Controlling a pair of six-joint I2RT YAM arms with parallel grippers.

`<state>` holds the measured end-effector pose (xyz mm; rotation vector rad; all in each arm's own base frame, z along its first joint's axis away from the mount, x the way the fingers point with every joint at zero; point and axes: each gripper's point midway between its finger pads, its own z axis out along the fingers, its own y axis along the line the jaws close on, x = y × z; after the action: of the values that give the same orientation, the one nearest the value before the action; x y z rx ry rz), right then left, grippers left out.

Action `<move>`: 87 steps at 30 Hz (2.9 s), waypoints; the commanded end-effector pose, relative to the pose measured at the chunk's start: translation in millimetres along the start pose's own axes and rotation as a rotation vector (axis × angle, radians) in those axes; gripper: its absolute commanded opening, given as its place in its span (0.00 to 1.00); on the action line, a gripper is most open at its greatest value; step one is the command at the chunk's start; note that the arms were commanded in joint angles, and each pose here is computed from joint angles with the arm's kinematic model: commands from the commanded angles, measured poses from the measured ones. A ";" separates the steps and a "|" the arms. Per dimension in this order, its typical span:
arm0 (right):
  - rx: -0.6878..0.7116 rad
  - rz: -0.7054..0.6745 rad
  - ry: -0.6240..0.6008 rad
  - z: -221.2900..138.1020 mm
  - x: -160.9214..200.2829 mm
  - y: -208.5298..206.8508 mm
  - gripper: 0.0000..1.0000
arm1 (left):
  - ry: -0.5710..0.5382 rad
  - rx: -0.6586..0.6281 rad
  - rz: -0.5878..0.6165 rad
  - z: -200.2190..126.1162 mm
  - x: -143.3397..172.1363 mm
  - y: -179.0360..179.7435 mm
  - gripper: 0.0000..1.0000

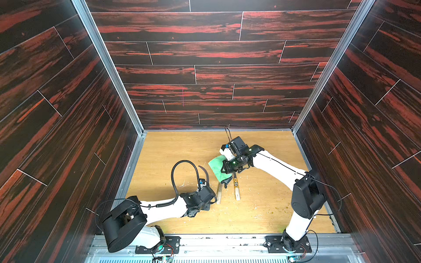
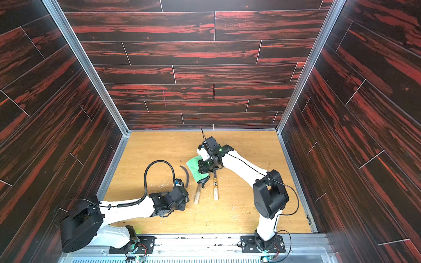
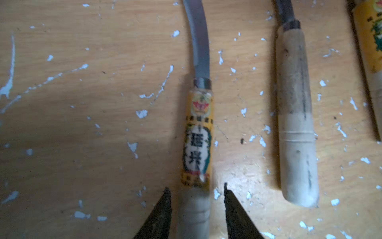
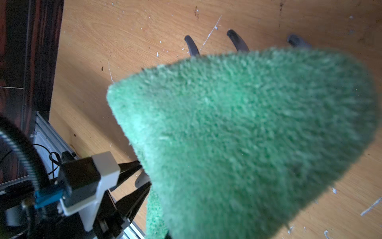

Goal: Wipe small sickles with rags
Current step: Wipe the small sickle.

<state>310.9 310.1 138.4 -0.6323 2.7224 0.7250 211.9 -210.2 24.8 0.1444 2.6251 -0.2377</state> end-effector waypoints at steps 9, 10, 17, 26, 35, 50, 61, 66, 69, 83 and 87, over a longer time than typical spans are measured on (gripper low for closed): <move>-0.033 -0.013 -0.026 -10.4 -3.9 4.4 0.00 | 0.046 0.020 0.009 6.8 6.1 -1.0 0.39; -0.034 -0.011 -0.023 -9.2 -3.8 4.3 0.00 | 0.051 0.026 0.009 8.4 8.1 -1.6 0.39; -0.045 -0.007 -0.017 -6.1 -7.2 6.0 0.00 | 0.092 0.044 0.016 18.4 22.9 -1.1 0.23; -0.097 -0.043 0.069 14.6 8.1 18.8 0.00 | 0.113 0.136 -0.003 7.7 54.3 8.6 0.10; -0.169 -0.097 0.173 50.9 19.0 52.1 0.00 | 0.115 0.179 -0.026 -10.5 70.9 17.8 0.10; -0.177 -0.082 0.352 132.3 51.5 58.7 0.00 | 0.103 0.184 -0.049 -16.2 76.6 19.6 0.09; -0.113 -0.031 0.359 176.2 41.3 33.0 0.00 | 0.109 0.219 -0.053 -22.5 75.9 13.7 0.09; -0.113 0.024 0.323 181.1 17.3 16.8 0.00 | 0.122 0.224 -0.059 -21.9 80.7 13.8 0.09; -0.116 0.037 0.302 181.5 0.7 11.5 0.00 | 0.126 0.226 -0.057 -21.6 82.2 13.4 0.09; -0.333 0.042 0.145 155.3 -93.6 47.2 0.00 | 0.168 0.221 0.008 -23.1 82.8 2.3 0.08; -0.330 0.000 0.106 126.5 -99.4 56.9 0.00 | 0.189 0.215 0.026 -21.2 83.2 -0.9 0.08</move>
<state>349.5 458.2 58.2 -0.7605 2.8994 1.2032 161.4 -201.9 17.3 0.1416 2.6295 -0.5214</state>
